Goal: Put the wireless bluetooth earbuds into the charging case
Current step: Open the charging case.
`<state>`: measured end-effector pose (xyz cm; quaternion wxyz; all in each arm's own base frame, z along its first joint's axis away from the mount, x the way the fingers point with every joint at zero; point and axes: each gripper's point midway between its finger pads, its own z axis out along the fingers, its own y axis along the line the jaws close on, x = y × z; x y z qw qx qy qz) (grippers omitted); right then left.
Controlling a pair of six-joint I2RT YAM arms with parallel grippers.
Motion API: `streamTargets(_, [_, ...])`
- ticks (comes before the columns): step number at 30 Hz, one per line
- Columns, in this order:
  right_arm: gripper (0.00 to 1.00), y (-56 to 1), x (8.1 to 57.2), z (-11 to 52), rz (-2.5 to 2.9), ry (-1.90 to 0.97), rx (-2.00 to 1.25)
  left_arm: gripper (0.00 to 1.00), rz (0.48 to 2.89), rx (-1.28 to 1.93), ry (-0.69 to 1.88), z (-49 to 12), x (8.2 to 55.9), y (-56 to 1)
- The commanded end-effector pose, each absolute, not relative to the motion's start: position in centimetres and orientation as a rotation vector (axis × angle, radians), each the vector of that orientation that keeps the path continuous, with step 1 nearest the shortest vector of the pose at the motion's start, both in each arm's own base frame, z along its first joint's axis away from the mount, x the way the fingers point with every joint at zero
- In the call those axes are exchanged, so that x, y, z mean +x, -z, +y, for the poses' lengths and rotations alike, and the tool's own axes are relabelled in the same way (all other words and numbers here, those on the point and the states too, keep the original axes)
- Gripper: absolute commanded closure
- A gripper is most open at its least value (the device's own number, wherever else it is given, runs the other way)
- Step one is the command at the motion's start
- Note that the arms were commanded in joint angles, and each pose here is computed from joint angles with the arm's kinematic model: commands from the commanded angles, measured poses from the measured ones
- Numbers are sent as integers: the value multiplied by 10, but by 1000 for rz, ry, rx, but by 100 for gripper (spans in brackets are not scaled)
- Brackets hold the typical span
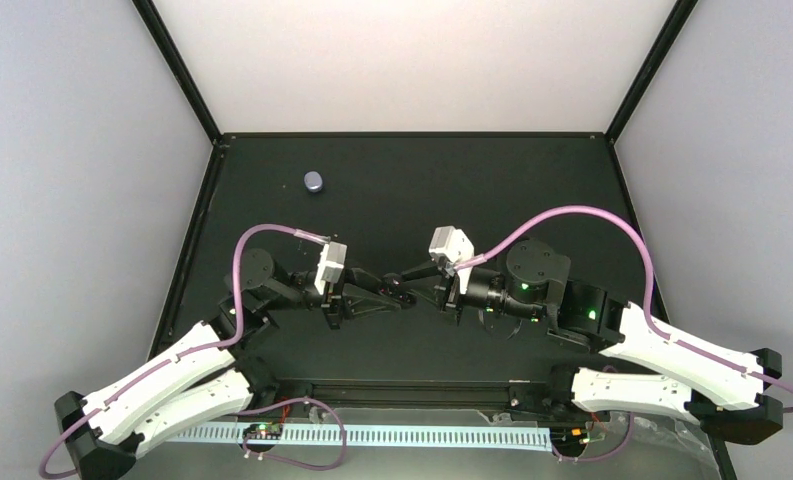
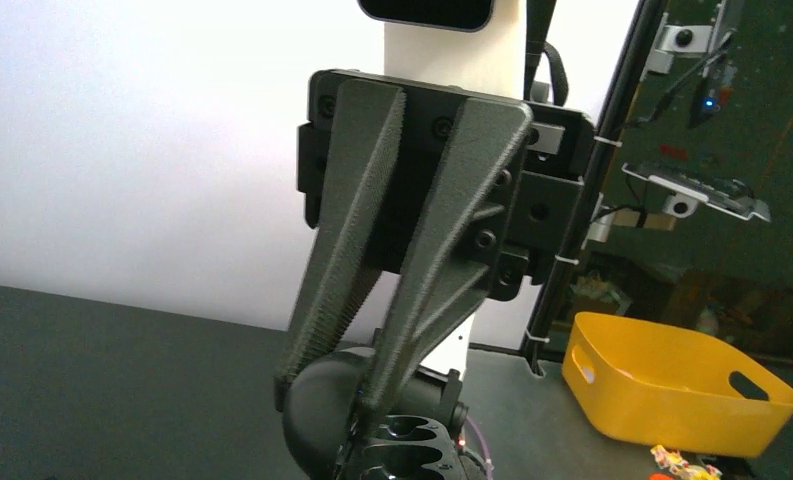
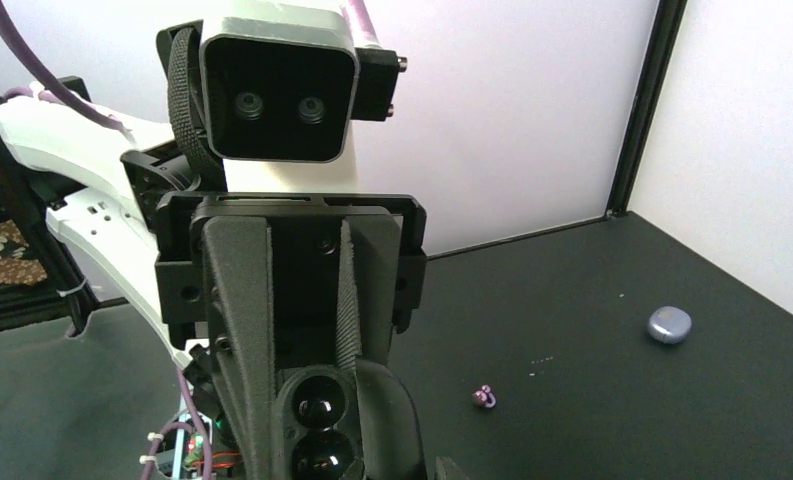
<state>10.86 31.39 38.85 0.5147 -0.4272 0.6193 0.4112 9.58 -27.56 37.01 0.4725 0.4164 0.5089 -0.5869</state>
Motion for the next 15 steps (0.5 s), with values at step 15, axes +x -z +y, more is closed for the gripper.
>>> streamTargets(15, [99, -395, 109, 310, 1451, -928, -1070, 72, 1216, 1012, 1436, -278, 98, -378])
